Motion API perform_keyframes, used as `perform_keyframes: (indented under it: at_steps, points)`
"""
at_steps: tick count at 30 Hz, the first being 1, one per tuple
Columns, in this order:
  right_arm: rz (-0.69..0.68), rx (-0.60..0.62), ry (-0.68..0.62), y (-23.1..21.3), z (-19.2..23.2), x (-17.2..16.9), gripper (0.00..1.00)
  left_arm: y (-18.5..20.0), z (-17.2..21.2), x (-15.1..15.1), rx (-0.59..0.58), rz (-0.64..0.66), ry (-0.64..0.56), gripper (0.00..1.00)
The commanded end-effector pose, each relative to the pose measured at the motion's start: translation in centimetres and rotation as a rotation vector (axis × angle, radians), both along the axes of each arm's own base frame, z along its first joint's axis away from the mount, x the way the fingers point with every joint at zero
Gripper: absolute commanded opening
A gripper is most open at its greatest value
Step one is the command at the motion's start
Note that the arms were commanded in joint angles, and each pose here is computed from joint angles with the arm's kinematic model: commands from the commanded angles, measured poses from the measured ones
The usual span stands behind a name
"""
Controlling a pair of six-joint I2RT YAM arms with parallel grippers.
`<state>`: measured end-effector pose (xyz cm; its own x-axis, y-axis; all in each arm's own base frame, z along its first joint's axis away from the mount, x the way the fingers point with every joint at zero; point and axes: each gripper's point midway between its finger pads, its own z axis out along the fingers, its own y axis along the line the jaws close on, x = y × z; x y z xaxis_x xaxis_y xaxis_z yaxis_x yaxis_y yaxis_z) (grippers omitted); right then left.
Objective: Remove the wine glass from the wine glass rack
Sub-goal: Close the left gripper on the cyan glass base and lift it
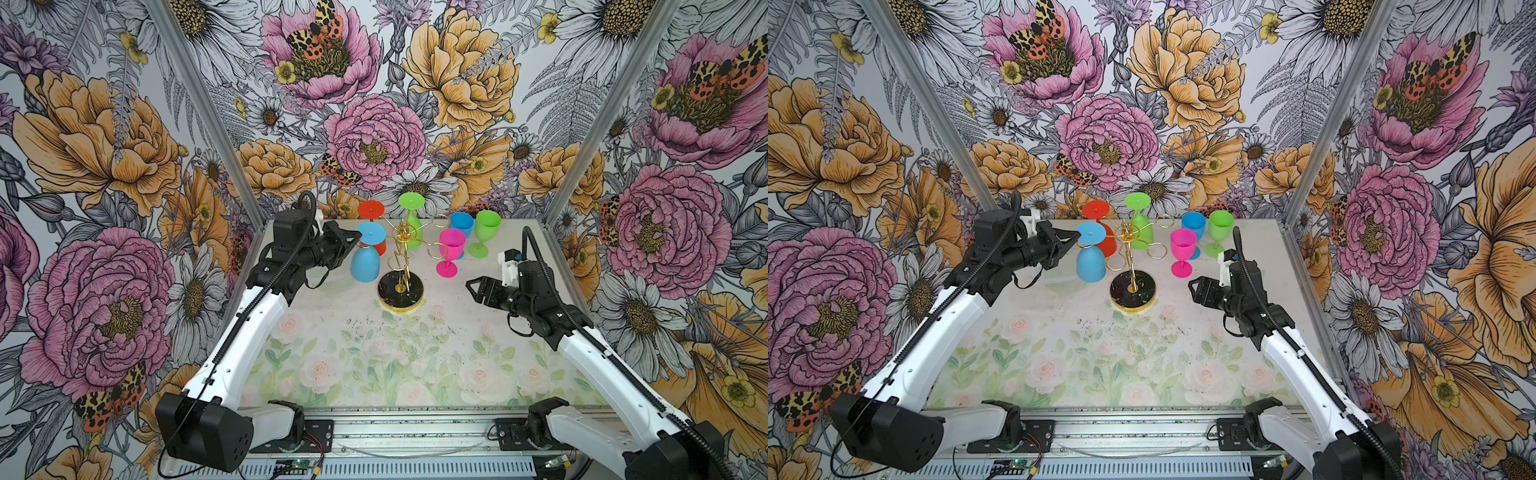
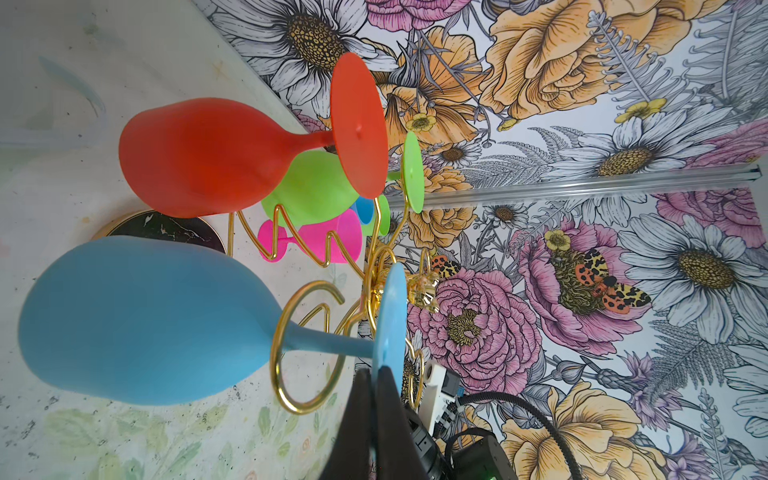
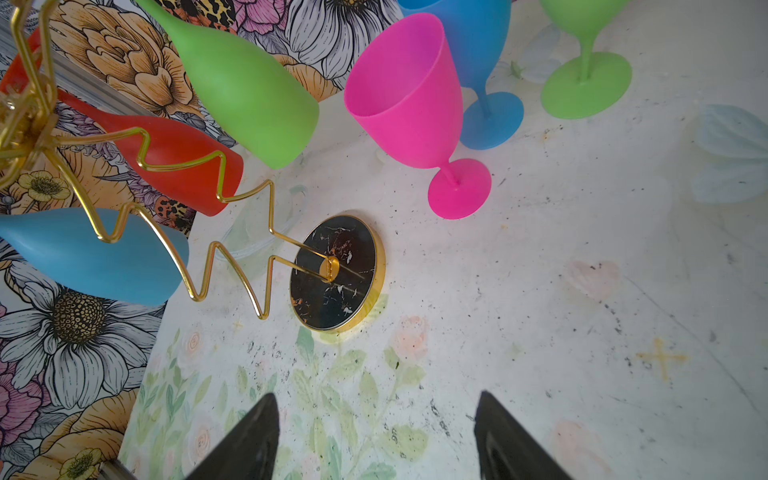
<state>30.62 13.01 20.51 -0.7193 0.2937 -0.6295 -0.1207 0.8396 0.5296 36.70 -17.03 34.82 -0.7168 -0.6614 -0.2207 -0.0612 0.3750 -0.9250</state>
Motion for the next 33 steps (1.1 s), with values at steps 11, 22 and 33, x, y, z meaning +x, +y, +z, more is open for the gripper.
perform_keyframes:
  at_steps: [11, 22, 33]
  points:
    - [-0.006, 0.010, -0.025, -0.1, 0.2, -0.1, 0.75, -1.4, 1.7, 1.4, -0.020, -0.052, -0.041, 0.00]
    - [-0.005, 0.017, -0.028, -0.1, 0.3, -0.3, 0.75, -0.8, 1.4, 2.4, -0.036, -0.024, -0.035, 0.00]
    - [-0.003, 0.027, -0.029, 0.0, 0.4, -0.5, 0.75, 1.1, 1.2, 3.1, -0.059, 0.055, -0.037, 0.00]
